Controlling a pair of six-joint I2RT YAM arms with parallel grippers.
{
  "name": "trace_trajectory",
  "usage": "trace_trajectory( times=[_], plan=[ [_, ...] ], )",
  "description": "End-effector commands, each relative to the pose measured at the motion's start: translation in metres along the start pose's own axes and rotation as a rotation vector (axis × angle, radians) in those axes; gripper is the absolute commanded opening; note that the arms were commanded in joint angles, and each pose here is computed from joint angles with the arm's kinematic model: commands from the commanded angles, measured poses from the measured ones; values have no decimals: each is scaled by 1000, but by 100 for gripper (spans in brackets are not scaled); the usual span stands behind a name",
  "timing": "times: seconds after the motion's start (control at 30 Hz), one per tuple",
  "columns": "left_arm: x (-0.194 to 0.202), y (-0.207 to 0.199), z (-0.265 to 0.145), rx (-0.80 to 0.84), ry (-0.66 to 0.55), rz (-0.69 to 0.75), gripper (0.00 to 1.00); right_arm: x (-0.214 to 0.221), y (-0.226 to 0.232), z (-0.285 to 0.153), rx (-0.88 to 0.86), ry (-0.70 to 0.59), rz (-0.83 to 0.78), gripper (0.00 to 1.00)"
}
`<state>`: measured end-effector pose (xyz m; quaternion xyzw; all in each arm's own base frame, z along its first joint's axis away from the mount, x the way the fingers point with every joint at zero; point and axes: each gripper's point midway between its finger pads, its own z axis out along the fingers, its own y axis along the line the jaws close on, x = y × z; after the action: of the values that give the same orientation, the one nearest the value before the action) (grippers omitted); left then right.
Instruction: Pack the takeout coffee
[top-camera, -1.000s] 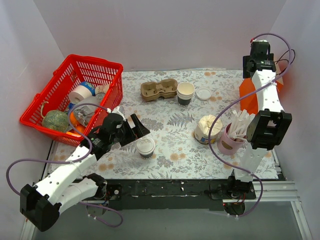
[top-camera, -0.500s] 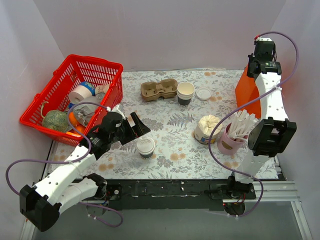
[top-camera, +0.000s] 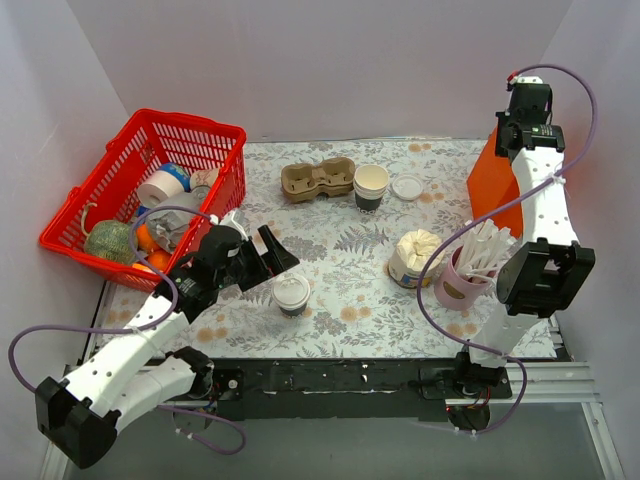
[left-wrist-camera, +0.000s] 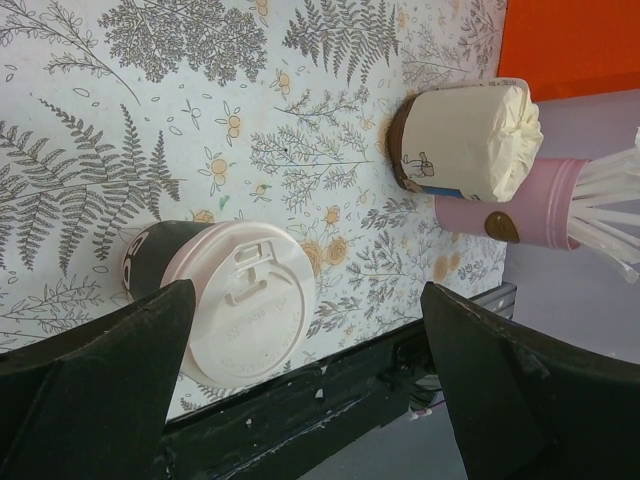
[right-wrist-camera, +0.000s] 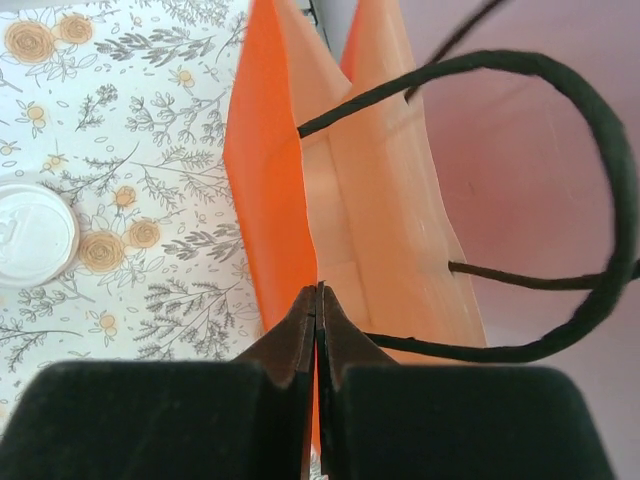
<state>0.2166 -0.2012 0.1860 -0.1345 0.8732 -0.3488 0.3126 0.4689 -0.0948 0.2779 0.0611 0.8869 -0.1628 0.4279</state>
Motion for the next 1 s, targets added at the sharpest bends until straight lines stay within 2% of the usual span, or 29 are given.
trace_trajectory(
  times=[0.0, 0.07, 0.17, 0.2, 0.27, 0.37, 0.53, 0.67, 0.73, 0.77, 0.97],
  plan=[
    [-11, -7, -10, 14, -46, 10, 98, -52, -27, -45, 56, -203, 3, 1],
    [-12, -9, -11, 21, -50, 11, 98, -57, -27, -44, -19, -232, 65, 1],
    [-13, -10, -12, 28, -53, 10, 98, -49, -24, -45, -26, -228, 66, 1],
    [-13, -9, -11, 26, -53, 8, 98, -61, -25, -55, -35, -292, 81, 1],
    [-13, -9, -10, 25, -53, 9, 98, -51, -14, -52, -78, -297, 72, 1],
    [-13, -10, -10, 26, -54, 11, 98, -62, -7, -73, -123, -375, 83, 1],
    [-11, -11, -6, 40, -43, 16, 98, -102, -11, -133, -110, -607, 102, 1],
    [-9, -10, -6, 44, -37, 14, 98, -120, 5, -164, -156, -719, 48, 1],
    [-9, -11, -8, 54, -42, 13, 98, -129, 5, -174, -151, -747, 23, 1],
    [-8, -11, -8, 55, -41, 12, 98, -132, 25, -184, -196, -756, 1, 1],
    [-9, -13, -11, 80, -58, 1, 98, -148, 65, -232, -275, -779, -44, 1]
  ],
)
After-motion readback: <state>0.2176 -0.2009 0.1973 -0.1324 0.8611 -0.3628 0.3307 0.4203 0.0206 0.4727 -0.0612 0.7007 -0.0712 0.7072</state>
